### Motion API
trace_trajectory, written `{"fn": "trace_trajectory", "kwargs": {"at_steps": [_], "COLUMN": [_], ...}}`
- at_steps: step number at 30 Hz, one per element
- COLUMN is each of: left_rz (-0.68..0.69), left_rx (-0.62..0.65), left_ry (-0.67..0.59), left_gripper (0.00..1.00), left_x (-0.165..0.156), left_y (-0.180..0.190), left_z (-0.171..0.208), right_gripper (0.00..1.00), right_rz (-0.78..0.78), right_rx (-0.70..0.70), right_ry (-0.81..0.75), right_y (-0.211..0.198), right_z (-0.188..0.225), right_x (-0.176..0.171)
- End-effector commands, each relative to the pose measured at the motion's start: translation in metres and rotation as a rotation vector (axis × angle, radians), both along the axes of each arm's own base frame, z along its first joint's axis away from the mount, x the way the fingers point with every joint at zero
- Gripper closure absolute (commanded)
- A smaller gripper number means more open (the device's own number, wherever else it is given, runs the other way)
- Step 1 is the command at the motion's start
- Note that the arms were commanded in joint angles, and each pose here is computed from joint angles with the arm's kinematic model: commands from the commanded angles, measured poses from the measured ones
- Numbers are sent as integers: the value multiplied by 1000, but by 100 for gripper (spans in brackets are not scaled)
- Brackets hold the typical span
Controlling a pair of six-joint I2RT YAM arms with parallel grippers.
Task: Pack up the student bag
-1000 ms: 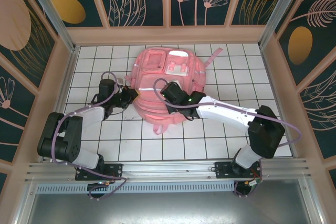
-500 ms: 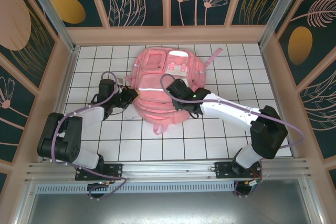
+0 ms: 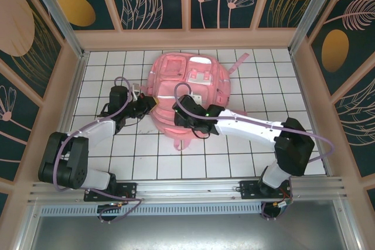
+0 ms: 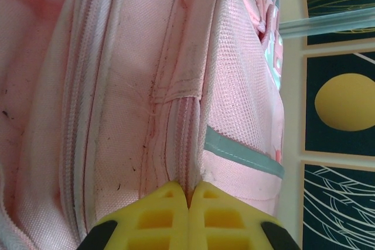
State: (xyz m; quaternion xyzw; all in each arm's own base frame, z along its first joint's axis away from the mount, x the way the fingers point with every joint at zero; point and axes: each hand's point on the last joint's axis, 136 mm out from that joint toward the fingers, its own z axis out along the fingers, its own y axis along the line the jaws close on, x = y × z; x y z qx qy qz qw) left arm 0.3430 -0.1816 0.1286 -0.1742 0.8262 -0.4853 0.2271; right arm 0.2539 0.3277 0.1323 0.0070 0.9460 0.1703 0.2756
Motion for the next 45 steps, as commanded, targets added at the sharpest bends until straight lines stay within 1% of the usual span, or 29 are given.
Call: {"fn": "trace_trajectory", "kwargs": {"at_steps": [1, 5, 9, 11, 14, 17, 18, 20, 21, 29, 31, 35, 37, 41, 45], "left_rz": [-86, -93, -103, -105, -107, -98, -96, -85, -82, -53, -22, 98, 137, 150, 160], "left_rx": [-65, -68, -71, -71, -73, -67, -66, -59, -56, -31, 5, 152, 204, 220, 237], "left_ry": [-141, -151, -157, -157, -161, -159, -159, -153, -150, -138, -132, -122, -109, -93, -88], "left_gripper": [100, 100, 100, 100, 100, 100, 100, 100, 100, 100, 100, 100, 100, 100, 100], "left_x": [0, -1, -3, -3, -4, -4, -4, -3, -3, 1, 4, 12, 14, 14, 15], "left_y": [-19, -21, -24, -25, -25, -24, -23, -22, -21, -17, -12, 14, 23, 26, 29], "left_z": [51, 56, 58, 58, 60, 58, 58, 55, 54, 46, 41, 23, 14, 3, -1], "right_gripper": [45, 48, 46, 45, 47, 54, 59, 67, 73, 100, 100, 100, 100, 100, 100], "right_rz": [-102, -96, -110, -133, -213, -277, -289, -292, -299, -294, -288, -264, -233, -125, 4], "right_rx": [76, 78, 65, 39, -23, -74, -85, -98, -109, -171, -201, -306, -350, -414, -479], "right_ry": [-18, -2, -13, -26, -42, -56, -56, -56, -57, -52, -59, -89, -100, -121, -158], "right_y": [11, 20, 21, 19, 6, -7, -9, -12, -15, -32, -41, -73, -89, -107, -114], "right_z": [7, 0, -4, -6, -10, -14, -16, -15, -15, -15, -14, -10, -9, -8, -5], "right_x": [13, 13, 18, 23, 30, 34, 34, 33, 34, 30, 29, 24, 23, 25, 41]}}
